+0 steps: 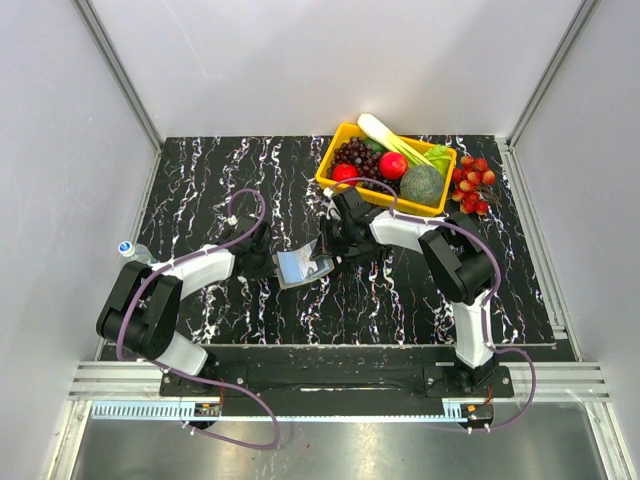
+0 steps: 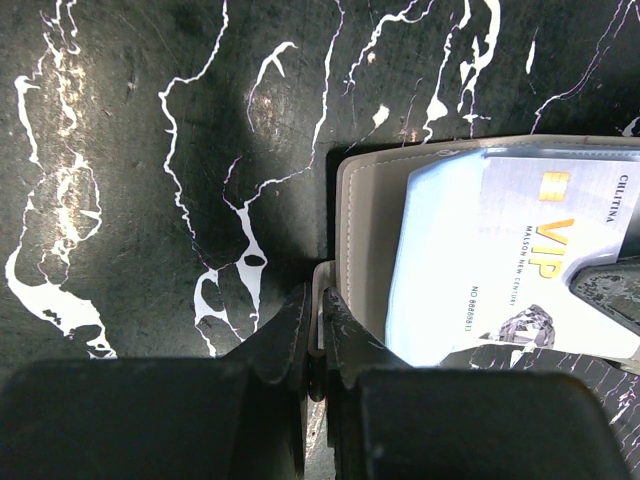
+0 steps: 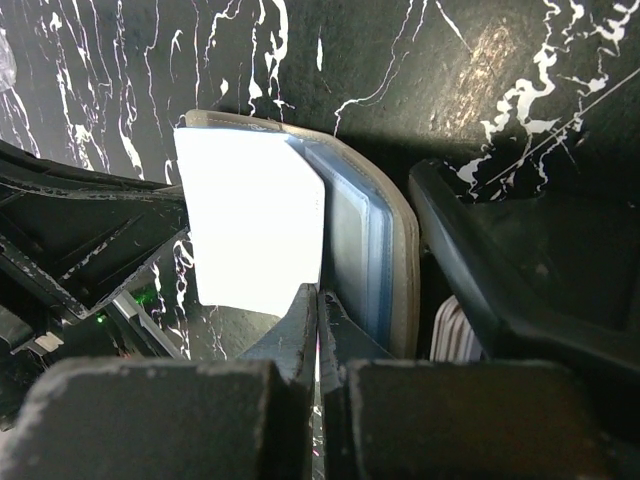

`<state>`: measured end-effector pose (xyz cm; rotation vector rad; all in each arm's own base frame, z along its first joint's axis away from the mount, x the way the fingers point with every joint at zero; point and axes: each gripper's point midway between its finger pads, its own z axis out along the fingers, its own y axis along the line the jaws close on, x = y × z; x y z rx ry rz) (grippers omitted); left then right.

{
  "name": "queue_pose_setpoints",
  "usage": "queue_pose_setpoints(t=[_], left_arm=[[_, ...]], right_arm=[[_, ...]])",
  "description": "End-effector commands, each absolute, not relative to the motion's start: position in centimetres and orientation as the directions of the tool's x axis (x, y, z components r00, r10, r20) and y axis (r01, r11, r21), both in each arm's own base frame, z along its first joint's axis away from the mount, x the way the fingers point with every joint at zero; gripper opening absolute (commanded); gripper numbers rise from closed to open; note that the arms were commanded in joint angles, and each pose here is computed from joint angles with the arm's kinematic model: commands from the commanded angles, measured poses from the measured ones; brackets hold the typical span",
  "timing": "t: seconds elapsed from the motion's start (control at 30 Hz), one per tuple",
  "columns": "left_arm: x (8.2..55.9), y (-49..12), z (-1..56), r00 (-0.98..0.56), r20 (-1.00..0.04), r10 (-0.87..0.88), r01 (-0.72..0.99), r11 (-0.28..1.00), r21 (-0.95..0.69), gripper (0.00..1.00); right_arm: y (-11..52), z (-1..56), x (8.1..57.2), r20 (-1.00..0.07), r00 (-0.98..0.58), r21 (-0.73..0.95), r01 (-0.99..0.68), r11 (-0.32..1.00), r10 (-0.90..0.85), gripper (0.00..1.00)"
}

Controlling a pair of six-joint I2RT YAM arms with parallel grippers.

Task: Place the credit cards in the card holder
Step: Insert the credit card into the card holder.

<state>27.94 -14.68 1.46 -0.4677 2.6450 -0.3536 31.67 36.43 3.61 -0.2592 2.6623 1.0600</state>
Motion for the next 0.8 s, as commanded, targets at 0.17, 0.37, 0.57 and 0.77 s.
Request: queue_pose_setpoints(t=[0.17, 0.37, 0.57, 0.77], left_arm=[[26.9, -13.6, -0.7, -0.867, -0.331, -0.373, -0.301, 0.921, -0.248, 0.00], [26.8, -13.7, -0.7, -0.867, -0.328, -0.375, -0.300, 0.919, -0.257, 0.00], [26.4, -13.6, -1.1, -0.870, -0.319, -0.377, -0.303, 0.918, -0.257, 0.00], [25.2, -13.3, -2.0, -0.877, -0.296, -0.379, -0.312, 0.917, -0.248, 0.00]], right_arm=[[36.3, -0.2, 28.1, -0.198, -0.950, 0.578, -0.312, 0.754, -0.242, 0.00], [36.9, -0.4, 27.0, -0.167, -0.946, 0.597, -0.322, 0.735, -0.278, 0.00], [36.9, -1.0, 25.9, -0.131, -0.947, 0.606, -0.310, 0.733, -0.293, 0.00], [36.6, -2.0, 25.6, -0.151, -0.951, 0.554, -0.306, 0.774, -0.268, 0.00]])
